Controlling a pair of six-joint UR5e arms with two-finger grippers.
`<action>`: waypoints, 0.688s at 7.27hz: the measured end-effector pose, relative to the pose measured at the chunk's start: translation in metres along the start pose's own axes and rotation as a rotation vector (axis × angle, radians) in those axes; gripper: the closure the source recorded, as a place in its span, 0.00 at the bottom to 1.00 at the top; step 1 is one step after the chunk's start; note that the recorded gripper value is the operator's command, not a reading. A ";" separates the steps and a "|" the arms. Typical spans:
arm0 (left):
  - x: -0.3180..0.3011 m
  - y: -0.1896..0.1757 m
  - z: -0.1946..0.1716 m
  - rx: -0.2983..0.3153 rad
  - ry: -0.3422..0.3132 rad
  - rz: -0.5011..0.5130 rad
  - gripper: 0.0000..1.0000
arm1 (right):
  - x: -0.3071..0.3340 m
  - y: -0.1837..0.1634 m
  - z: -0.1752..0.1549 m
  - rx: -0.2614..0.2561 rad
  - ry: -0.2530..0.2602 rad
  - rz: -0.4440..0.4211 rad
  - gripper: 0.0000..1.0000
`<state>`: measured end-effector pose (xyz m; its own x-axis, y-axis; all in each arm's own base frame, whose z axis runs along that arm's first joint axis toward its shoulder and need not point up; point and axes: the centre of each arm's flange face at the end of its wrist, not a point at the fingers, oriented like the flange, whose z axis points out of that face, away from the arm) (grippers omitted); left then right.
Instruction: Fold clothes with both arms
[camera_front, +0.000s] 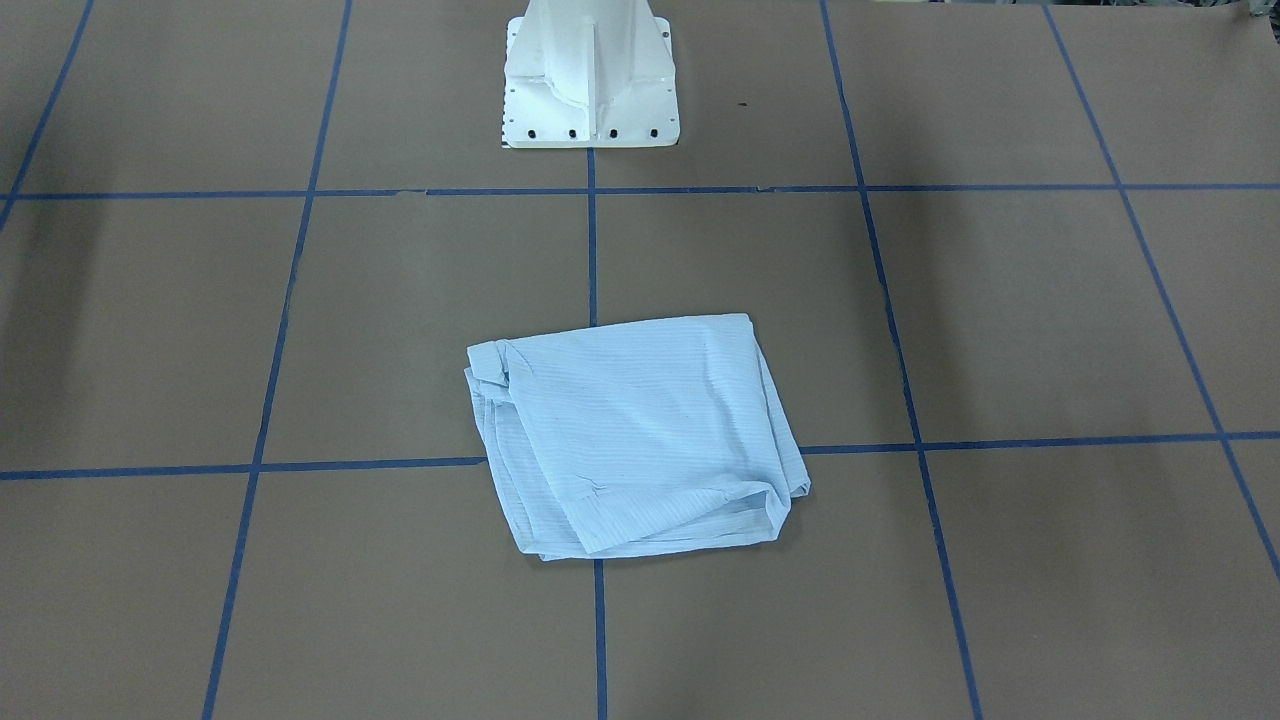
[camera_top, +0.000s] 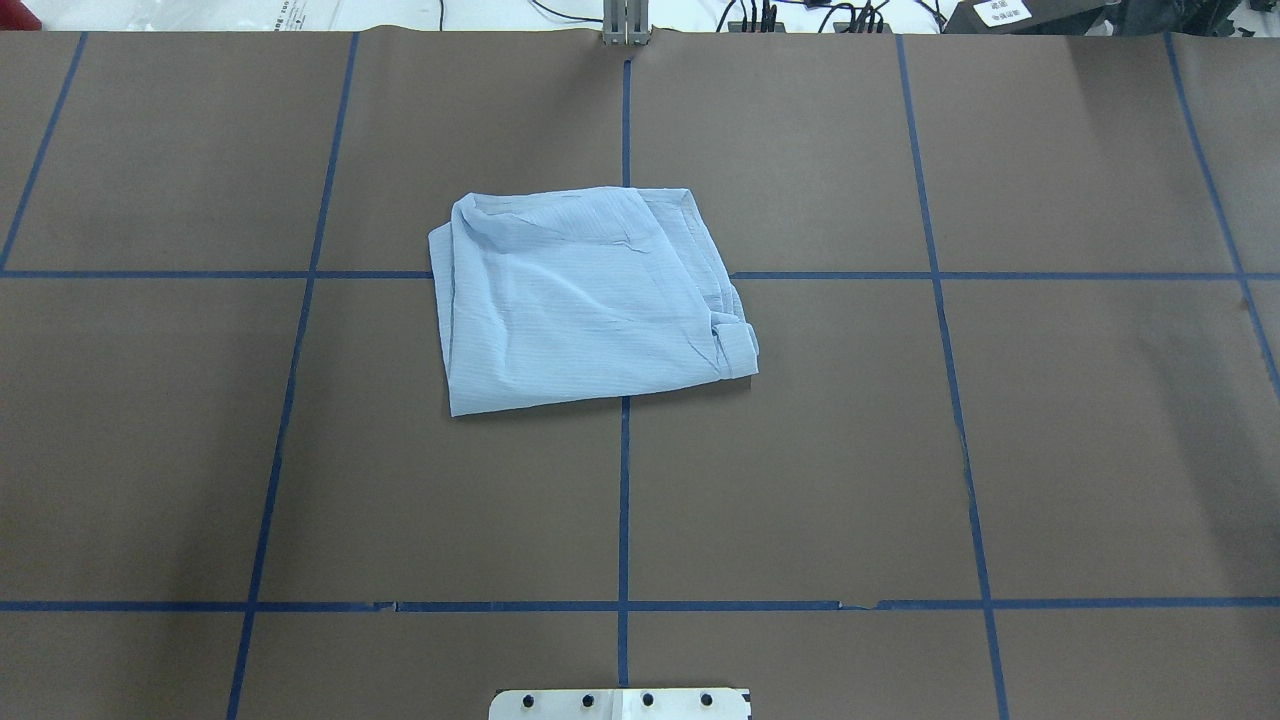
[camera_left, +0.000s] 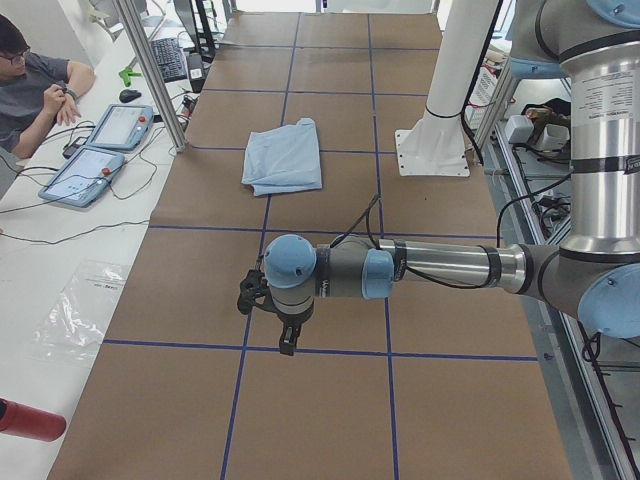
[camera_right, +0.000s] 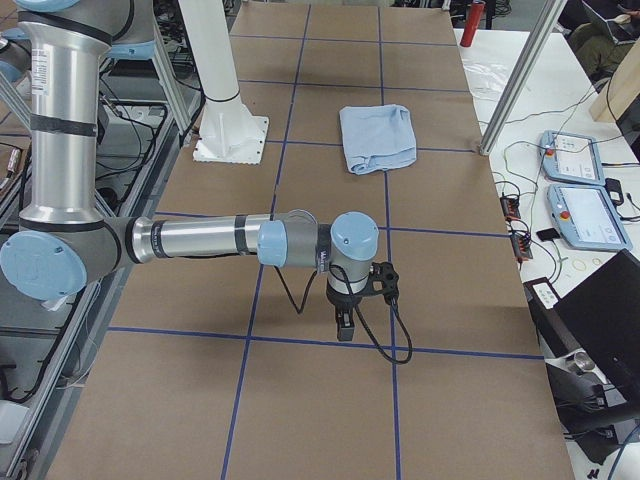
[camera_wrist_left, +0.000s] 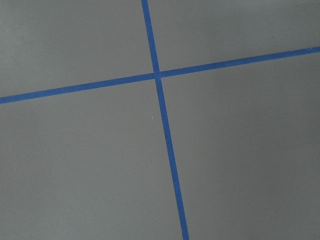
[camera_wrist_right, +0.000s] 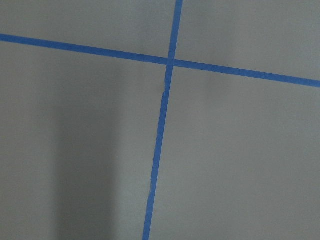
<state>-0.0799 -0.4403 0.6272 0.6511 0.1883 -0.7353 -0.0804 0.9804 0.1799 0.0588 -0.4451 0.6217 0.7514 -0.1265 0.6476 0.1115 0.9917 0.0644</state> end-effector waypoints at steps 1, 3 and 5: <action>0.000 0.000 0.000 0.005 -0.002 0.006 0.00 | 0.001 0.000 0.001 0.000 0.000 0.000 0.00; 0.000 0.000 0.000 0.006 -0.003 0.007 0.00 | 0.001 0.001 0.002 -0.001 0.000 0.000 0.00; 0.000 0.001 0.000 0.006 -0.004 0.006 0.00 | 0.001 0.000 0.002 -0.001 -0.002 0.001 0.00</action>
<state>-0.0800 -0.4395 0.6272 0.6534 0.1944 -0.7317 -0.0804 0.9788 0.1882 0.0586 -0.4448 0.6240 0.7503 -0.1255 0.6490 0.1115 0.9918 0.0629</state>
